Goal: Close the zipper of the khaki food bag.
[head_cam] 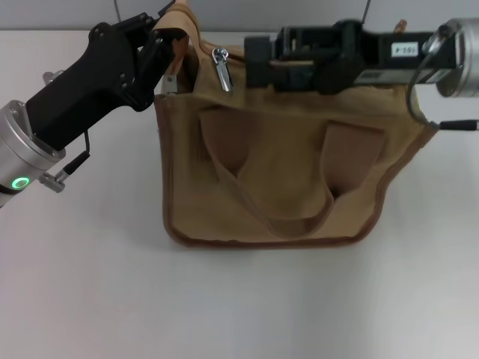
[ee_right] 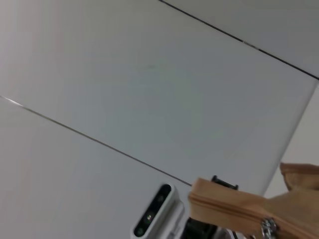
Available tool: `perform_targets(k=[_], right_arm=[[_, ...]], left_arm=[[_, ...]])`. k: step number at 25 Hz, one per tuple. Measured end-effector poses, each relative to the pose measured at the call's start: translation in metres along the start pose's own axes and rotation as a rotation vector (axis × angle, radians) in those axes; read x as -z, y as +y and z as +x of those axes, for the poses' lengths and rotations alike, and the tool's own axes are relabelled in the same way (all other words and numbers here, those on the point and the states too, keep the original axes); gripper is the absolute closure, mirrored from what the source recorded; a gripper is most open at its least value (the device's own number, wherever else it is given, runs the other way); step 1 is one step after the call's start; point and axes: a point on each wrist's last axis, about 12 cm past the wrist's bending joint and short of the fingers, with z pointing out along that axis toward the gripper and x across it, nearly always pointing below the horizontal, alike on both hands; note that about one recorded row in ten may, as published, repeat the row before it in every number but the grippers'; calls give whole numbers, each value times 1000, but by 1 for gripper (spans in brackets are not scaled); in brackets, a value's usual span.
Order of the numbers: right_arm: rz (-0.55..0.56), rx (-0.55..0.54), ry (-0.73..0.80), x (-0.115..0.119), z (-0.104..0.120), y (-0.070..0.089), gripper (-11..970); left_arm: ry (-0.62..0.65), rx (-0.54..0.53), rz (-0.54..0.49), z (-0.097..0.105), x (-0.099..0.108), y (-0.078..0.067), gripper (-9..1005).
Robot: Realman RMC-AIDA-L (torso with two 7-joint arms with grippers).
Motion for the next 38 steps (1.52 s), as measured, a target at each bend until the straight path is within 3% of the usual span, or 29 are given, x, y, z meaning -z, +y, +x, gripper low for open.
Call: perform_targets(k=[17, 28, 38], right_arm=[[54, 52, 12, -2, 0, -4, 304], [90, 99, 33, -20, -14, -1, 304], [88, 110, 76, -34, -12, 0, 305]], left_arm=[[-1, 33, 3, 1, 0, -1, 969], [-2, 46, 3, 1, 1, -2, 969], [-4, 46, 9, 1, 0, -2, 969]])
